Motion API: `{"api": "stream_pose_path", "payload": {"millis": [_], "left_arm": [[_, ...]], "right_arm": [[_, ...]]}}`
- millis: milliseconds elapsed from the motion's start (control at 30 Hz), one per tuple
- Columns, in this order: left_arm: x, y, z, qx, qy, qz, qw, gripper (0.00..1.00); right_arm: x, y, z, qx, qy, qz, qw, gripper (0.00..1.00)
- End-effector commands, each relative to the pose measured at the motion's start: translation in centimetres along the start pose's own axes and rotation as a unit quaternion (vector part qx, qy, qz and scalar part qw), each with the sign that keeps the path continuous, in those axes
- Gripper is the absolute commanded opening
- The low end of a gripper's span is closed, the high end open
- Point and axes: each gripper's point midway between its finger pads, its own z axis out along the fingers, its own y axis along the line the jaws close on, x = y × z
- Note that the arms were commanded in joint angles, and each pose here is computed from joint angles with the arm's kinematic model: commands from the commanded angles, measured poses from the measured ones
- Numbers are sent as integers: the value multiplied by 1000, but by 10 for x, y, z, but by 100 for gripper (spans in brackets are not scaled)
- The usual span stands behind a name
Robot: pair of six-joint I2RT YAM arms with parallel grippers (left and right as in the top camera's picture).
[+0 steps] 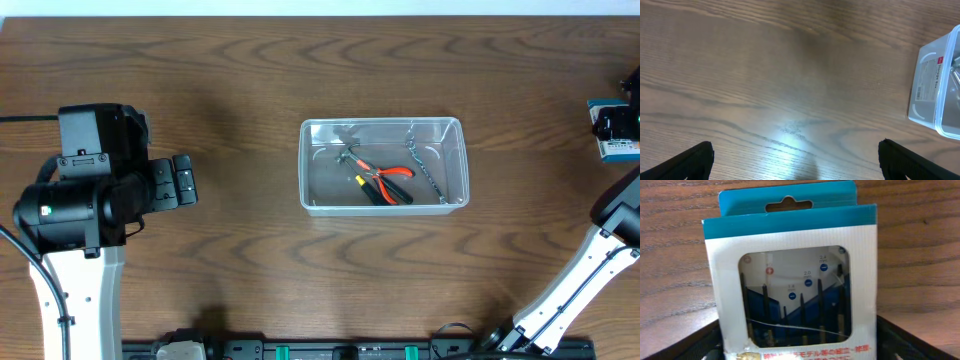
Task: Pack container
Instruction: 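Lower the right gripper around the box and close on it, then lift the box and carry it left toward the container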
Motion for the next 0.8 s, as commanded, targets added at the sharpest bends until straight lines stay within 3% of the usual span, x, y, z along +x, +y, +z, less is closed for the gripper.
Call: {"api": "stream_pose_path", "payload": {"millis": [0, 433, 767], "left_arm": [[0, 3, 1, -5, 2, -7, 1000, 98], [0, 3, 1, -5, 2, -7, 1000, 98], [0, 3, 1, -5, 2, -7, 1000, 98]], "right_arm": [[32, -7, 19, 18, 60, -21, 998, 90], [32, -6, 11, 12, 62, -78, 995, 80], [28, -3, 8, 5, 52, -78, 996, 81]]}}
